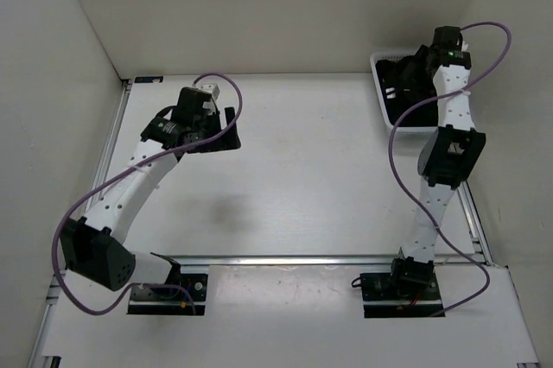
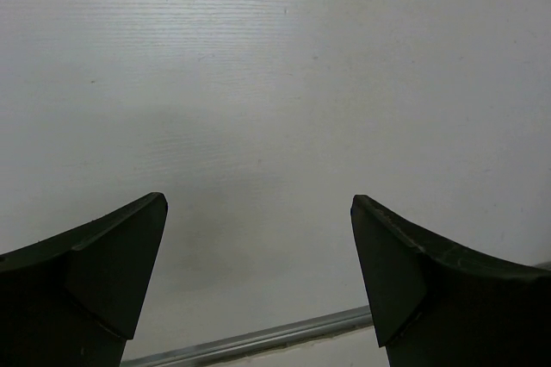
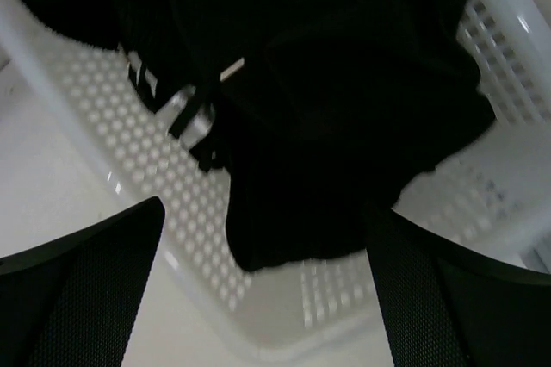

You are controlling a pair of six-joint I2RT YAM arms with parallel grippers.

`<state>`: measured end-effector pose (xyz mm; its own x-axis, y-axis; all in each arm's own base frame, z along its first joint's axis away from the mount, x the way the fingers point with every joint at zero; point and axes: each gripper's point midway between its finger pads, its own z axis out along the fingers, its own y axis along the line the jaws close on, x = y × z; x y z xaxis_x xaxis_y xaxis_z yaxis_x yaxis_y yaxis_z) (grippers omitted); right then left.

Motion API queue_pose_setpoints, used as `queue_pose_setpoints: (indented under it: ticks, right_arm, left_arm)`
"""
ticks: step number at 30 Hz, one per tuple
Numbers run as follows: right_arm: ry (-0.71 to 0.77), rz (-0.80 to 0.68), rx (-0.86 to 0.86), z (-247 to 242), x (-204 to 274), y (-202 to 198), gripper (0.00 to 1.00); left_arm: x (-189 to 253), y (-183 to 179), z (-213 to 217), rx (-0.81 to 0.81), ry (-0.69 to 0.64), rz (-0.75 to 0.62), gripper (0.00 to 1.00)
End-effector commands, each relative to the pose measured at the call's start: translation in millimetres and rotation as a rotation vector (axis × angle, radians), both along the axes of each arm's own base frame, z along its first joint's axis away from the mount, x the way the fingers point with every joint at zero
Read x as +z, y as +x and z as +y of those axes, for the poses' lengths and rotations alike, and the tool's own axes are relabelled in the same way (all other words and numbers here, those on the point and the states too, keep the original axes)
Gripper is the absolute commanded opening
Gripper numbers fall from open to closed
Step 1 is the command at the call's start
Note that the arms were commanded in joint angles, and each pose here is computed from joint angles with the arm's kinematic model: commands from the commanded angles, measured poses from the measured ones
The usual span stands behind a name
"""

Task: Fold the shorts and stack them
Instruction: Grab the shorts from the pile, then move the shorts to the center of the board

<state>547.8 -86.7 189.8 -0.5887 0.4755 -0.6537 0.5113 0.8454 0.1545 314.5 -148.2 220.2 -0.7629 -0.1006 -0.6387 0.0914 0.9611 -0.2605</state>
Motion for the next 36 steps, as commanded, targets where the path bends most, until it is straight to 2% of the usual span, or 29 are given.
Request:
queue_pose_setpoints:
  ticks: [1, 2, 6, 8, 10, 11, 12, 14, 15, 16, 17, 18, 20, 21, 23, 24, 26, 28, 29, 32, 36]
  right_arm:
    - [0.045, 0.026, 0.034, -6, -39, 30, 1.0]
    - [0.029, -0.023, 0.034, -14, -32, 44, 1.0]
    - [0.039, -0.048, 0.037, -22, -72, 72, 1.0]
    - [0.039, -0.063, -0.002, -32, -89, 80, 0.94]
    - [0.05, -0.05, -0.011, -32, -109, 84, 0.78]
    - [0.047, -0.065, -0.011, -33, -103, 86, 0.71]
    - [0.056, -0.068, -0.021, -33, -108, 88, 0.51]
    - [0.068, -0.092, -0.022, -30, -97, 89, 0.27]
    - [0.061, -0.131, -0.02, -31, -75, 90, 0.09]
    - [0.067, -0.136, -0.014, -28, -67, 87, 0.03]
    - [0.064, -0.153, -0.013, -28, -54, 85, 0.0]
    - [0.061, -0.211, -0.002, -25, -15, 81, 0.0]
    - [0.035, -0.241, 0.042, -16, 17, 70, 0.0]
    - [0.016, -0.314, 0.07, -2, 66, 60, 0.0]
    - [-0.002, -0.363, 0.108, 10, 103, 45, 0.0]
    - [-0.014, -0.445, 0.147, 25, 151, 29, 0.0]
    - [-0.017, -0.553, 0.207, 46, 210, 2, 0.0]
    - [-0.007, -0.6, 0.284, 75, 241, -19, 0.0]
    - [-0.01, -0.675, 0.313, 87, 278, -40, 0.0]
    - [0.014, -0.777, 0.441, 133, 327, -84, 0.0]
    - [0.059, -0.881, 0.627, 200, 370, -138, 0.0]
  left_arm:
    - [5, 16, 4, 0.044, 0.019, -0.015, 0.99]
    - [-6, 22, 4, 0.054, 0.042, 0.01, 0.99]
    - [-19, 39, 0, 0.053, 0.073, 0.041, 0.99]
    - [-17, 47, -3, 0.046, 0.08, 0.042, 0.99]
    - [-27, 51, -4, 0.045, 0.093, 0.071, 0.99]
    - [-26, 54, -5, 0.037, 0.099, 0.068, 0.99]
    - [-30, 55, -5, 0.036, 0.102, 0.076, 0.99]
    - [-28, 58, -7, 0.036, 0.103, 0.078, 0.99]
    - [-32, 58, -7, 0.036, 0.107, 0.086, 0.99]
    - [-32, 58, -9, 0.029, 0.099, 0.089, 0.99]
    - [-27, 60, -10, 0.029, 0.094, 0.078, 0.99]
    - [-27, 59, -12, 0.029, 0.081, 0.083, 0.99]
    - [-19, 63, -14, 0.037, 0.067, 0.065, 0.99]
    - [-11, 67, -13, 0.051, 0.044, 0.053, 0.99]
    - [-12, 70, -14, 0.062, 0.015, 0.068, 0.99]
    - [-7, 73, -12, 0.072, -0.007, 0.062, 0.99]
    - [-3, 72, -15, 0.071, -0.046, 0.076, 0.99]
    - [3, 71, -13, 0.078, -0.072, 0.07, 0.99]
    - [8, 71, -9, 0.096, -0.083, 0.061, 0.99]
    - [22, 65, 9, 0.141, -0.098, 0.044, 0.99]
    - [43, 51, 45, 0.212, -0.099, 0.018, 0.99]
